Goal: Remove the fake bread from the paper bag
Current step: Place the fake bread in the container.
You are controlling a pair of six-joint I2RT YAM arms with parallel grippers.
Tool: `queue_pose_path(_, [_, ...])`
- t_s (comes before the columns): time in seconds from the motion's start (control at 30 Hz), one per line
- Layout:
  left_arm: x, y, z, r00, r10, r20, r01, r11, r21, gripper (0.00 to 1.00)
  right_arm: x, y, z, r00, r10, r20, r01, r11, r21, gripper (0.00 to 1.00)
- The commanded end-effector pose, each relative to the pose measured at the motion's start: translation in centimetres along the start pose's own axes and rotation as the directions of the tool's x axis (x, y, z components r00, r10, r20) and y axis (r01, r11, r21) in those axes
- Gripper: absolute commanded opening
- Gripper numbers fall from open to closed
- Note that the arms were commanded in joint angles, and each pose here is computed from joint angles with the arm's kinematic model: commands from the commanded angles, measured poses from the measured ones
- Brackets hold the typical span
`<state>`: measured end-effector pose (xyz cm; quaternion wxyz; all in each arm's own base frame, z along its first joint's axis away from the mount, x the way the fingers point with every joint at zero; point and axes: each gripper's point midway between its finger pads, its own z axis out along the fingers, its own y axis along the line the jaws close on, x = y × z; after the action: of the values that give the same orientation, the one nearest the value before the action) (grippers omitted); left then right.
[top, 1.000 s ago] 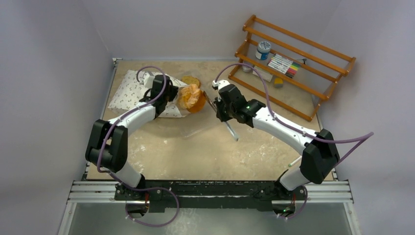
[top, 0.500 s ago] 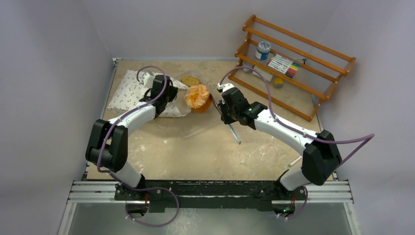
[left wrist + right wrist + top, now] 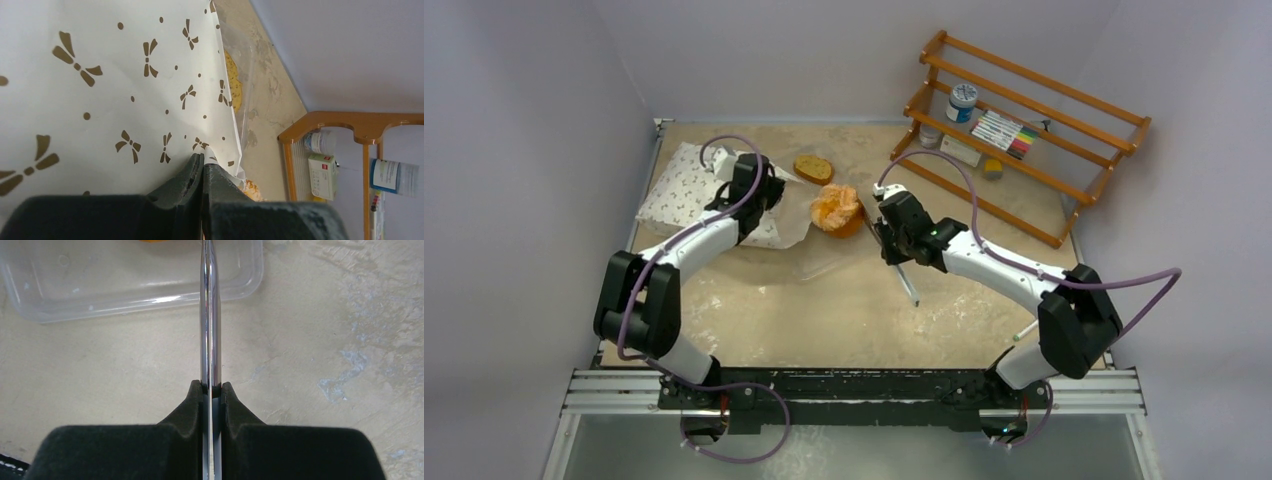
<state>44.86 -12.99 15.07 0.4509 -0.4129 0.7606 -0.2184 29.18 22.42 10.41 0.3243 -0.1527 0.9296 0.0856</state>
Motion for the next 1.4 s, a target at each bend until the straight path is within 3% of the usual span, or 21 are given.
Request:
queue_pose_path(0.0, [-2.1,-0.8,-1.8,0.998,0.019,0.066,-0.021,0.999,0.025,0.00,-2.2,-0.2,-0.6,0.993,0.056,0.105,-0.057,0.998,0.002,0.00])
queue_pose_path(0.27, [-2.0,-1.6,-3.2,0.999,0.024,0.035,-0.026,0.997,0.073,0.00,-1.8,0.3,1.5,0.996,0.039,0.076,-0.039,0.999,-0.002,0.00])
queue_pose_path(0.93, [-2.4,-3.0,-9.1,0.984,0.169,-0.059,-0.159,0.976,0.147,0.00,-5.8,1.5,6.3,0.996,0.017,0.082,-0.021,0.999,0.043,0.00])
queue_pose_path(1.0, [-2.4,-3.2,-9.4,0.980,0.188,-0.067,-0.176,0.973,0.150,0.00,-5.9,1.4,5.8,0.995,0.023,0.098,-0.027,0.999,0.037,0.05])
queue_pose_path(1.17, [-2.3,-2.9,-9.6,0.975,0.211,-0.074,-0.199,0.970,0.143,0.00,-5.4,1.3,5.1,0.995,0.018,0.093,-0.021,0.999,0.028,0.34])
queue_pose_path(1.37, [-2.0,-2.5,-9.5,0.975,0.206,-0.087,-0.193,0.971,0.140,0.00,-3.4,1.0,4.6,0.998,0.029,0.062,-0.030,0.999,0.020,0.38])
